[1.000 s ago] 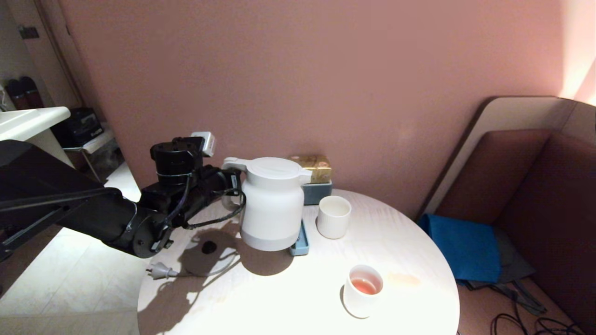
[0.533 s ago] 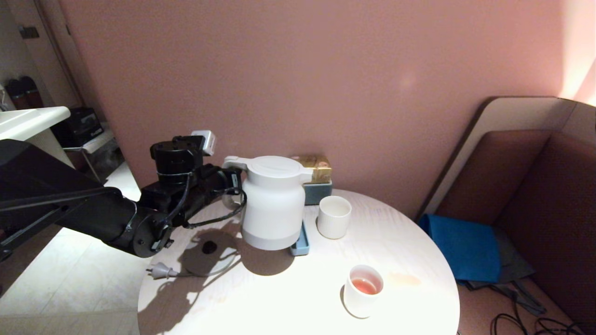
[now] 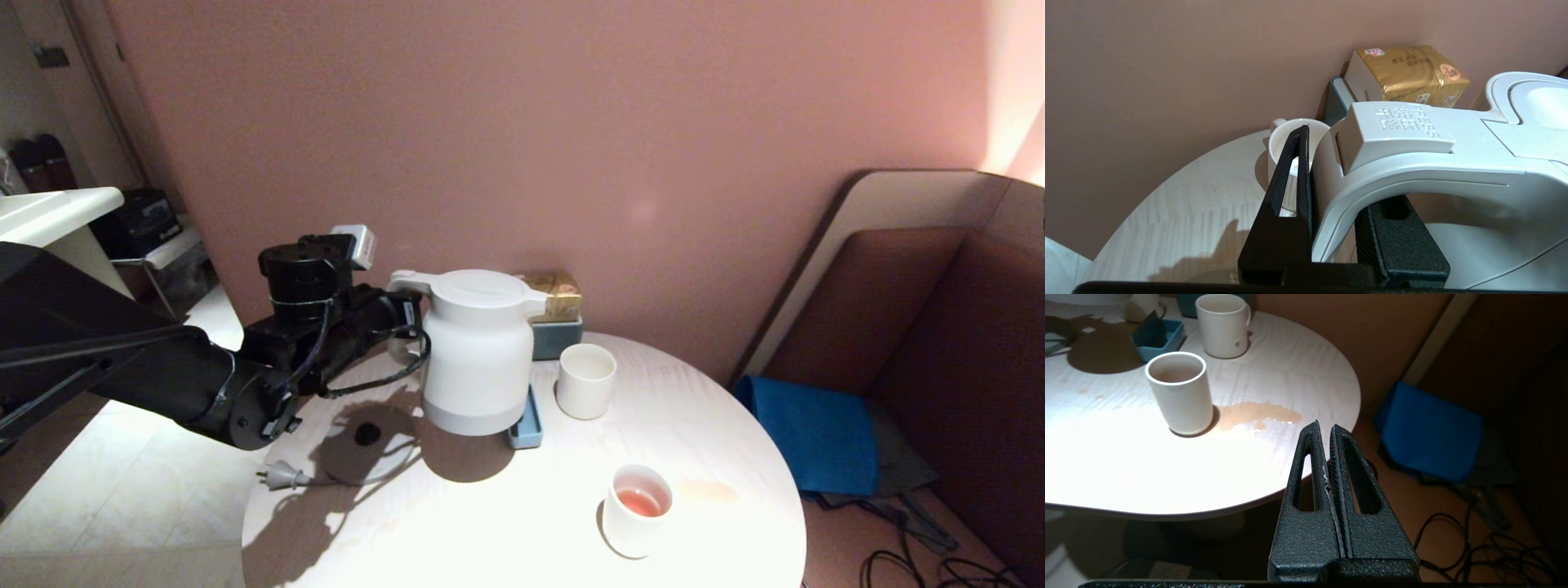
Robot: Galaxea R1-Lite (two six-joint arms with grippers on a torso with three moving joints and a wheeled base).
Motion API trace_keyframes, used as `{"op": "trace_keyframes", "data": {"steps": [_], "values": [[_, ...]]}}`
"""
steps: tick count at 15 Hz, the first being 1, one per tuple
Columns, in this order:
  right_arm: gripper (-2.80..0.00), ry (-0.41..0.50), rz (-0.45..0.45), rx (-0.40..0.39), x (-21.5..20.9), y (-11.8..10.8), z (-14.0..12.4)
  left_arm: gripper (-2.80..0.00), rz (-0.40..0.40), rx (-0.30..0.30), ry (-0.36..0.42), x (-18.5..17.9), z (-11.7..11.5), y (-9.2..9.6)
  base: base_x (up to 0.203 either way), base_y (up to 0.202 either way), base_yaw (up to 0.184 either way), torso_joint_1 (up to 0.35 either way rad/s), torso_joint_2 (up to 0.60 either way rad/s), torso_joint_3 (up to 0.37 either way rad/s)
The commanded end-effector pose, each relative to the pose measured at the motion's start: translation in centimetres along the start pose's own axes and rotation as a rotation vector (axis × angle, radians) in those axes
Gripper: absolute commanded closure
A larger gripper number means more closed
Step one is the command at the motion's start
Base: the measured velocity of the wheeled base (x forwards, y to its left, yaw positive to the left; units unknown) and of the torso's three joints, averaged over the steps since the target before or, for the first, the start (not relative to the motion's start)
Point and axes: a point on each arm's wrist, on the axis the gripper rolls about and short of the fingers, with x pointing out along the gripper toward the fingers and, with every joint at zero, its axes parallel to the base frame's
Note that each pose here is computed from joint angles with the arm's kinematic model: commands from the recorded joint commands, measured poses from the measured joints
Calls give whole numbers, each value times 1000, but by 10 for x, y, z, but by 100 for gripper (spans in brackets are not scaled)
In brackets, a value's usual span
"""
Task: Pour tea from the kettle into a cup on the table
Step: Pour water into the cup
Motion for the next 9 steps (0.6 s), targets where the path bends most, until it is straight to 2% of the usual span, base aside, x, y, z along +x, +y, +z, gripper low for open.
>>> {"op": "trace_keyframes", "data": {"steps": [1, 3, 5, 9], "values": [[0, -64, -22, -17, -6, 1, -5, 0, 0, -1, -11, -1, 3, 0, 0, 0, 0, 0, 0, 0], [0, -42, -64, -51, -4, 1, -14, 0, -1, -2, -24, -4, 8, -1, 0, 0, 0, 0, 0, 0], [0, -44, -69, -32, -4, 0, -14, 0, -2, 1, -26, -4, 8, -1, 0, 0, 0, 0, 0, 0], [0, -57, -96, 89, -4, 0, -13, 0, -16, 45, -30, 7, 6, -7, 0, 0, 0, 0, 0, 0]]}}
